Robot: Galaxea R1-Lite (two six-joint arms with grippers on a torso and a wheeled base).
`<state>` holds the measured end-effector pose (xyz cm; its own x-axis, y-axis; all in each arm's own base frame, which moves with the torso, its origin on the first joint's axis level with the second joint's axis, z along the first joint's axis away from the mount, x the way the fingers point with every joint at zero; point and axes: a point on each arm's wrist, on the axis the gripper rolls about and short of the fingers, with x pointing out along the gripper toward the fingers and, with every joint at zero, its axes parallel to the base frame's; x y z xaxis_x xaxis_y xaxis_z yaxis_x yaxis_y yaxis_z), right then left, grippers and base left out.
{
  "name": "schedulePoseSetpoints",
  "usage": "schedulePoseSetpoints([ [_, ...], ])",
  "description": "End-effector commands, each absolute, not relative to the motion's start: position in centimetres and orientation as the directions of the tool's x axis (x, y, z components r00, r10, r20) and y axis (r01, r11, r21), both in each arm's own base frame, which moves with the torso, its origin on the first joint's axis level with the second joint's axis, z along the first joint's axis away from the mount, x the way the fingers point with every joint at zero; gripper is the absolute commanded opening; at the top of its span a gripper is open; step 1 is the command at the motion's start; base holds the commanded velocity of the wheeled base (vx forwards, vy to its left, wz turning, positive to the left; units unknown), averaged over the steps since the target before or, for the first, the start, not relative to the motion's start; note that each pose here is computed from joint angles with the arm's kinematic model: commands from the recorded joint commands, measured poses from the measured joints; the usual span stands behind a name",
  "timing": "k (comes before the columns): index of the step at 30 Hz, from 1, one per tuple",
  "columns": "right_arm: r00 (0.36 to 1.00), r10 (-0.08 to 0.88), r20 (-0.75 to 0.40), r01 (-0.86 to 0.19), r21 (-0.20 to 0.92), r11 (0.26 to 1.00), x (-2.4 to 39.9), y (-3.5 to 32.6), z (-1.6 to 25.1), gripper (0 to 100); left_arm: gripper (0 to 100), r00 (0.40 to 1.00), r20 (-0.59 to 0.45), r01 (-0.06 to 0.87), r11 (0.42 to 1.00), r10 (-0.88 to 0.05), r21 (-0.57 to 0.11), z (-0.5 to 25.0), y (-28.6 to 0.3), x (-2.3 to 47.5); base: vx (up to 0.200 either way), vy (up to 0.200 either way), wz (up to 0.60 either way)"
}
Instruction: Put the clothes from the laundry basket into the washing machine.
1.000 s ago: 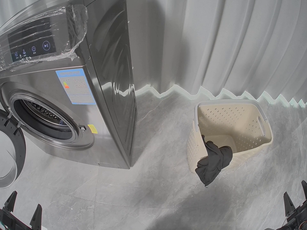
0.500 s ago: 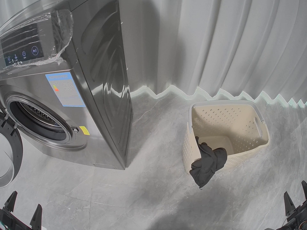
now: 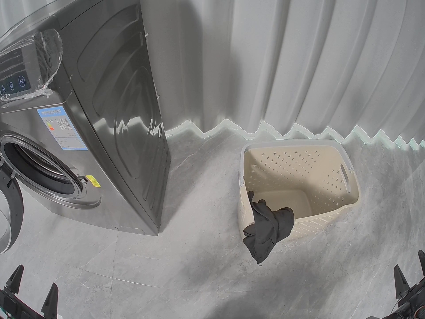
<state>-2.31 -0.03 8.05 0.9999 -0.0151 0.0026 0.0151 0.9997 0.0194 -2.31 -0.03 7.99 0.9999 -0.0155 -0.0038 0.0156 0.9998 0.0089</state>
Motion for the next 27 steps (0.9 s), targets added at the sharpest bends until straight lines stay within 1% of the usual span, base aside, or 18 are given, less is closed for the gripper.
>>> schedulePoseSetpoints([
  [1, 1.000, -0.015, -0.002, 0.015, 0.020, 1.000, -2.28, -0.03, 7.53, 100, 100, 1.000, -0.008, 0.015, 1.000, -0.015, 0.009, 7.56, -0.03, -2.28, 0.000, 0.000, 0.00],
  [22, 1.000, -0.020, 0.000, 0.020, 0.018, 1.000, -2.28, -0.04, 7.55, 100, 100, 1.000, -0.008, 0.015, 1.000, -0.015, 0.006, 7.56, -0.03, -2.28, 0.000, 0.000, 0.00],
  [27, 1.000, -0.009, 0.002, 0.009, -0.008, 1.000, -2.28, -0.01, 7.56, 100, 100, 1.000, -0.009, 0.011, 1.000, -0.011, 0.006, 7.52, -0.02, -2.27, 0.000, 0.000, 0.00],
])
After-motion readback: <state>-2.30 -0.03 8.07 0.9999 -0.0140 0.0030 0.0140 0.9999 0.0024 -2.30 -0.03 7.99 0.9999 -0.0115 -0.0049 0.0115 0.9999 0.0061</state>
